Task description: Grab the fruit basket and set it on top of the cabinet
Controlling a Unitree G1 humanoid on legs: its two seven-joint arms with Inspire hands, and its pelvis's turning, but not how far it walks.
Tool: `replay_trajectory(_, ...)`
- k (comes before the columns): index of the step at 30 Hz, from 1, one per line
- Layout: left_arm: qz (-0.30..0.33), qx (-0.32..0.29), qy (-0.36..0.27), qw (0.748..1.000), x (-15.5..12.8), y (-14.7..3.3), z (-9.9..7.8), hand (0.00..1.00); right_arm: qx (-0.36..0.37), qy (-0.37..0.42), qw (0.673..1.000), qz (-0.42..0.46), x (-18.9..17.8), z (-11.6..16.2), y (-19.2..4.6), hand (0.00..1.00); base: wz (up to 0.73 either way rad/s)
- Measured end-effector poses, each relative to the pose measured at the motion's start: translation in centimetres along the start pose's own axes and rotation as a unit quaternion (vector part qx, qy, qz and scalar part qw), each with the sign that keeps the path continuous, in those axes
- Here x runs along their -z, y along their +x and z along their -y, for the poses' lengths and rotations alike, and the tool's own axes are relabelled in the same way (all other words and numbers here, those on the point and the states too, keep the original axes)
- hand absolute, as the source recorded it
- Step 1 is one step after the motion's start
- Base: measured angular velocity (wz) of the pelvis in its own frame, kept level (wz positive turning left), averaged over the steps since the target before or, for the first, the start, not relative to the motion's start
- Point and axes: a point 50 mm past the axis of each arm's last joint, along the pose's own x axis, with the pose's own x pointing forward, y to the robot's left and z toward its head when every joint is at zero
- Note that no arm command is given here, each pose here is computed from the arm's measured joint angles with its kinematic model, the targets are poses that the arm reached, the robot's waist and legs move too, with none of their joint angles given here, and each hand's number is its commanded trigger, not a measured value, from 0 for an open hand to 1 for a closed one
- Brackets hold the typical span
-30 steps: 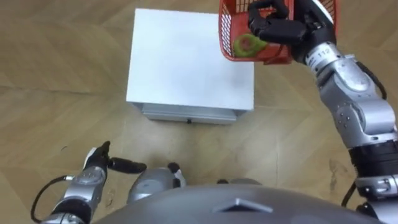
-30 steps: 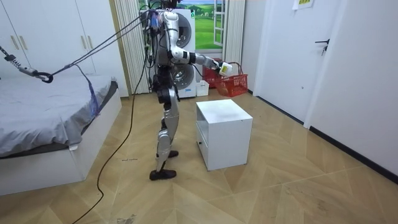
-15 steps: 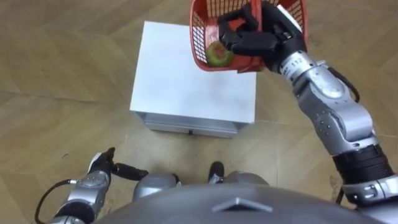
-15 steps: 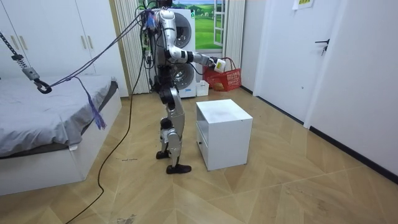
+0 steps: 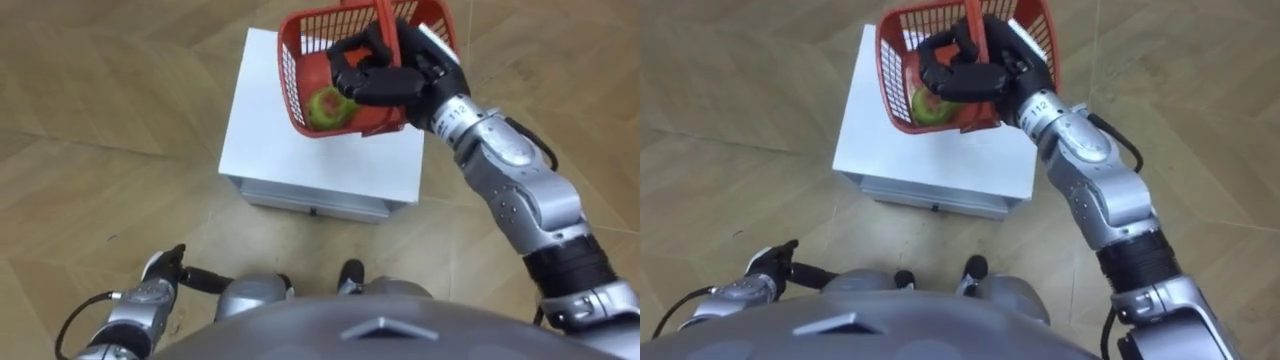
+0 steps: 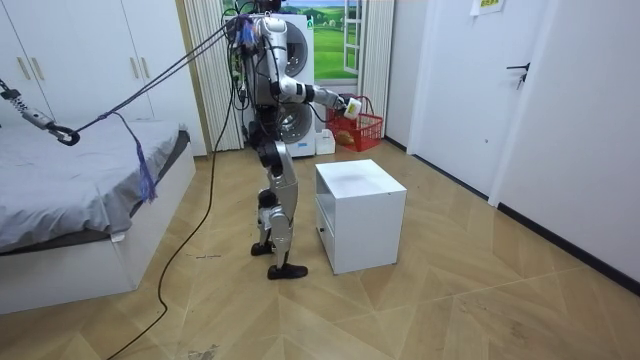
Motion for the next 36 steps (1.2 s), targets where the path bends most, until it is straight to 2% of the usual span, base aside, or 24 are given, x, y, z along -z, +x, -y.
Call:
replay_trajectory(5, -0.022, -0.011, 0.004, 1.0, 1.1, 0.0, -0.1, 0.0, 0.007, 0.021, 0.999, -0.047, 2.5, -0.2, 0.3, 1.0, 0.02)
replay_trajectory(14, -0.042, -0.006, 0.024, 0.999, 2.3, -0.1, 0.0, 0.0, 0.002, 0.076, 0.997, -0.034, 2.4, -0.2, 0.8, 1.0, 0.05)
replay_trajectory(22, -0.067, 0.002, 0.036, 0.997, 3.6, -0.3, 0.1, 0.0, 0.033, 0.039, 0.997, -0.064, 3.6, 0.7, 0.9, 1.0, 0.05)
replay_trajectory(25, -0.077, 0.002, 0.054, 0.996, 4.1, -0.3, 0.0, 0.0, 0.045, 0.035, 0.997, -0.056, 3.2, 1.1, 0.9, 1.0, 0.01)
replay_trajectory(36, -0.089, -0.001, 0.048, 0.995, 4.6, -0.4, -0.1, 0.0, 0.105, 0.038, 0.993, -0.027, 2.2, 3.1, 0.7, 1.0, 0.01)
